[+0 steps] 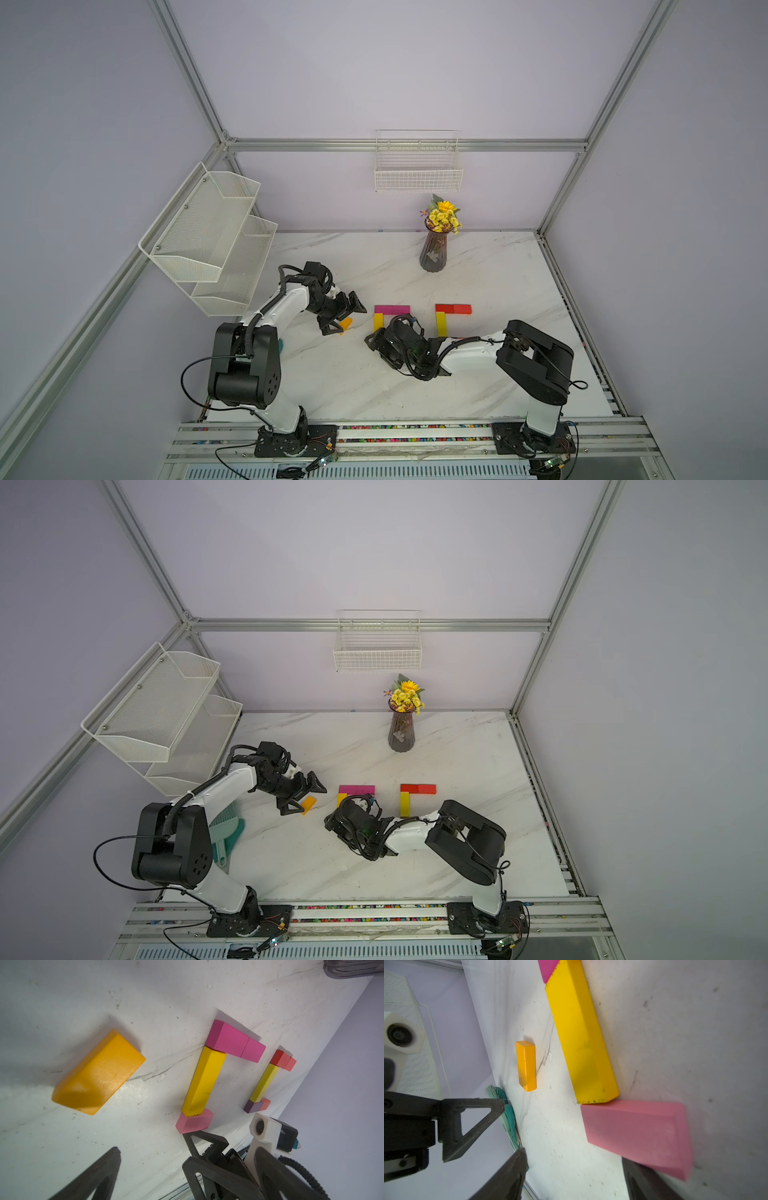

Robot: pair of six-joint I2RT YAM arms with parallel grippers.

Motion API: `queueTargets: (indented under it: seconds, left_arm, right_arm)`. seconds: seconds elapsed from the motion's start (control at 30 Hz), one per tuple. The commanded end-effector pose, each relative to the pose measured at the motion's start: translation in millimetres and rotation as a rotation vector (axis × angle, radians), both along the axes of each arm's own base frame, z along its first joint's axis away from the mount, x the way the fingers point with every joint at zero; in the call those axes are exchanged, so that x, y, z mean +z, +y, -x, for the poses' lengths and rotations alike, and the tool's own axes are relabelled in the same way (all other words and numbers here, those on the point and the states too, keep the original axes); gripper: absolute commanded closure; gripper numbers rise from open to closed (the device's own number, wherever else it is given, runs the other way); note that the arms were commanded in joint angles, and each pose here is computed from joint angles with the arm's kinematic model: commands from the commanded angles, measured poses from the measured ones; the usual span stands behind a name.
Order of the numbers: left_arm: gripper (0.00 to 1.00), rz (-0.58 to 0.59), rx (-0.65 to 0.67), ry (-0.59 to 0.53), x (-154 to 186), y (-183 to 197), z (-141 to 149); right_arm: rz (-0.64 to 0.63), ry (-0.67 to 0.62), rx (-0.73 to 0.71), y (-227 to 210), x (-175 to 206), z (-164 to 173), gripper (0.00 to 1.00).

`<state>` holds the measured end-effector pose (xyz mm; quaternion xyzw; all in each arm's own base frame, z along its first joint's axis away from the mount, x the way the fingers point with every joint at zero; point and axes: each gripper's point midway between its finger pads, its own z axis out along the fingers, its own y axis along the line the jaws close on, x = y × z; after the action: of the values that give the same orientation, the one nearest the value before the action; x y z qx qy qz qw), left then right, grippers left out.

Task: Assemble the letter c with building blocks
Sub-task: Assemble the building block at the center of the board.

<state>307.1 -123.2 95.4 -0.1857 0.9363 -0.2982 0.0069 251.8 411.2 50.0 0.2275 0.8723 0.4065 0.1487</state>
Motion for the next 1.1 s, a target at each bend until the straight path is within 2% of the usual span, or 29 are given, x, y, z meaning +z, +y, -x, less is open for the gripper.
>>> queueTargets:
  seconds: [0.0,0.43,0.53,0.73,0.87,1.07]
  left_arm:
    - [0.00,0.011,0.014,-0.036,10,1,-11]
    - [0.00,-0.008,0.004,-0.042,13,3,-15]
    - [0.00,-0.077,-0.018,-0.057,18,12,-20]
    - [0.00,-0.290,-0.109,-0.050,17,43,-30]
    - [0.00,-0.382,-0.159,-0.019,6,57,-32]
    - [0.00,-0.463,-0.235,-0.007,-2,63,-31]
  right_arm:
    - [0.118,0.083,-0.035,-22,-41,5,0.25]
    - [0.087,0.075,-0.001,-13,-32,5,0.25]
    - [0.042,0.054,0.025,-7,-14,6,0.25]
    - [-0.009,-0.005,0.035,-7,25,1,0.25]
    - [-0.004,-0.020,0.014,-23,32,-5,0.25]
    - [0.040,-0.026,-0.009,-62,51,-20,0.24]
